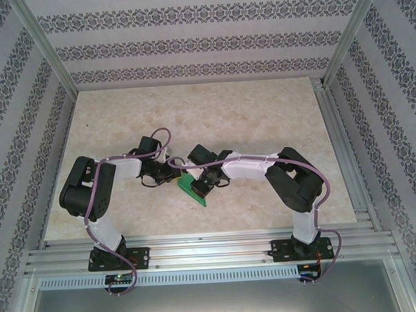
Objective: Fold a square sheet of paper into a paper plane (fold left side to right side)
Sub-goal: Third fold the triangle at the center of the table.
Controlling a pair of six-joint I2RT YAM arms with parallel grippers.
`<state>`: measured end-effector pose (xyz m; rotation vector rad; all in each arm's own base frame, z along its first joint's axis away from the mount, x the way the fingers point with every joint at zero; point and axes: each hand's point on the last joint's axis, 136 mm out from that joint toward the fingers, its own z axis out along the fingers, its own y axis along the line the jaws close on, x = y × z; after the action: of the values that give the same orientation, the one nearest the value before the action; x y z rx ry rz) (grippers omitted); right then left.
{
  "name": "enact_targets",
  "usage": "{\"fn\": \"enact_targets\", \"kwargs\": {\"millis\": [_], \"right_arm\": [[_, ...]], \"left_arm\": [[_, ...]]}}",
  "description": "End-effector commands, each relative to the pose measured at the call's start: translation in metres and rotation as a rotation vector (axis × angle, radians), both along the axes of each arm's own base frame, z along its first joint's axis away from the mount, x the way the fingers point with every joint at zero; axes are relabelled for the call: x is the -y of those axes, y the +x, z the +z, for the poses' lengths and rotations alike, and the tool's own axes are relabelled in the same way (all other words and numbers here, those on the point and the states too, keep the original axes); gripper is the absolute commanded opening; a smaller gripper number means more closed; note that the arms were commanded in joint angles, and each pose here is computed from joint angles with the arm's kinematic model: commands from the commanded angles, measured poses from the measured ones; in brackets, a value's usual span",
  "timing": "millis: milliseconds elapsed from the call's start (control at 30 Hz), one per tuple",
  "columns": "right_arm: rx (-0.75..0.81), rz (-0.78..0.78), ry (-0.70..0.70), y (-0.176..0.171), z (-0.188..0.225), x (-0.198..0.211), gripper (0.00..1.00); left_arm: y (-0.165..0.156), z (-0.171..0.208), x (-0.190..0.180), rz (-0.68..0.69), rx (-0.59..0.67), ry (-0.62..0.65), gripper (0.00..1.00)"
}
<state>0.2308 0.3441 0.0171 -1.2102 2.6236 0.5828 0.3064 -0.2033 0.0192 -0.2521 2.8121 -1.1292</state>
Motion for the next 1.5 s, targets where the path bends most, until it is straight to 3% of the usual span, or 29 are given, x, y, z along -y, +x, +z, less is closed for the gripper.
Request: {"fn": "enact_targets", "kwargs": {"millis": [0,700,1467], "right_arm": [[0.015,-0.006,0.019,0.001,0.005,-0.003,0.0],[0.043,-0.004,0.031,0.013,0.013,-0.01,0.0],[-0.003,0.004,-0.078,0.001,-0.022,0.005,0.0]], "left_arm": [[0.004,-0.001,-0.004,-0.002,0.012,0.018,0.0],[0.004,-0.001,-0.004,-0.004,0.012,0.018,0.0],[0.004,0.001,-0.004,-0.007,0.015,0.015,0.0]]}}
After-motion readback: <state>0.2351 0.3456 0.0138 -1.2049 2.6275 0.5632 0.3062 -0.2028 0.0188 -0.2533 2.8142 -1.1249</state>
